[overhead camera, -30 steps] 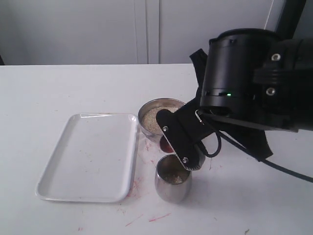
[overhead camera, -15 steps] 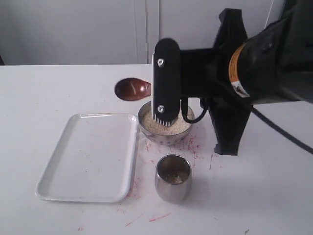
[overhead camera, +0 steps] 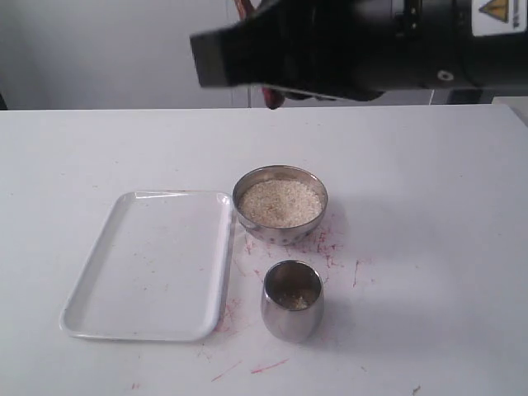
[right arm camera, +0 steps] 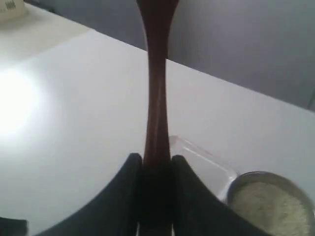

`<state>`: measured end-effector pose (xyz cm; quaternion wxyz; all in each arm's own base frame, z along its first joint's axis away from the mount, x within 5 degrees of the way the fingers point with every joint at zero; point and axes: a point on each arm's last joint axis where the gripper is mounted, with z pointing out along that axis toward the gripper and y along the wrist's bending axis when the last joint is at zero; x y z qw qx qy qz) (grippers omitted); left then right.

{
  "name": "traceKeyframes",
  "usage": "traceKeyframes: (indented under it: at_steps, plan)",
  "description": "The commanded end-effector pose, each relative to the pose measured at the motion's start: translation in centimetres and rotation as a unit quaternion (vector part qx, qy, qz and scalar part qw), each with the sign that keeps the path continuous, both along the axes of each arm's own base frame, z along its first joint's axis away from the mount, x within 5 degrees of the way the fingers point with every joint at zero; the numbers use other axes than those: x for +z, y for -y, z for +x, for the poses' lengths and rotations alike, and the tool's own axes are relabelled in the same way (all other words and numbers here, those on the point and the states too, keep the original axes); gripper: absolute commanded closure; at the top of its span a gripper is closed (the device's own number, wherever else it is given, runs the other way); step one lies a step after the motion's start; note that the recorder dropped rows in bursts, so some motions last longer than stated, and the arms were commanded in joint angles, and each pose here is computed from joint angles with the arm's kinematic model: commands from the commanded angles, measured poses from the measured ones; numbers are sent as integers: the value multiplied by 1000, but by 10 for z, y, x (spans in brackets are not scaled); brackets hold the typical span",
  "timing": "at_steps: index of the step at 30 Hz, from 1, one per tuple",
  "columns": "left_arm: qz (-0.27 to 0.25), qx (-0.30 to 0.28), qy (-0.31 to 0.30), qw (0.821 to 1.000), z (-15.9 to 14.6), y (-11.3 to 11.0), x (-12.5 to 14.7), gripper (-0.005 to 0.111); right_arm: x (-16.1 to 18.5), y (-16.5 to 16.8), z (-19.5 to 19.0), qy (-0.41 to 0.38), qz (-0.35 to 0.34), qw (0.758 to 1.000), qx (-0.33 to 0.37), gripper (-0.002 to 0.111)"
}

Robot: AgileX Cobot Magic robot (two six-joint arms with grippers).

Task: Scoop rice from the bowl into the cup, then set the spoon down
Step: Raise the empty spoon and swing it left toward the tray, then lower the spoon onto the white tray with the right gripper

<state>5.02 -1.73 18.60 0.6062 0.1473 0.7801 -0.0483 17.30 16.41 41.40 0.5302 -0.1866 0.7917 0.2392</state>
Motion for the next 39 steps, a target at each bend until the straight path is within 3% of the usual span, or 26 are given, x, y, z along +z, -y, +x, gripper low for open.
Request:
traceKeyframes:
  at_steps: [1, 13, 39]
  plan:
    - [-8, -4, -4, 1000, 0, 1, -2, 92, 9, -7, -3, -76, 120, 990, -6, 108]
    - [-8, -4, -4, 1000, 0, 1, -2, 92, -4, -43, 23, -162, 182, 970, -9, 108]
    - [-8, -4, -4, 1000, 0, 1, -2, 92, -66, -125, 76, -204, 24, 979, -11, 108]
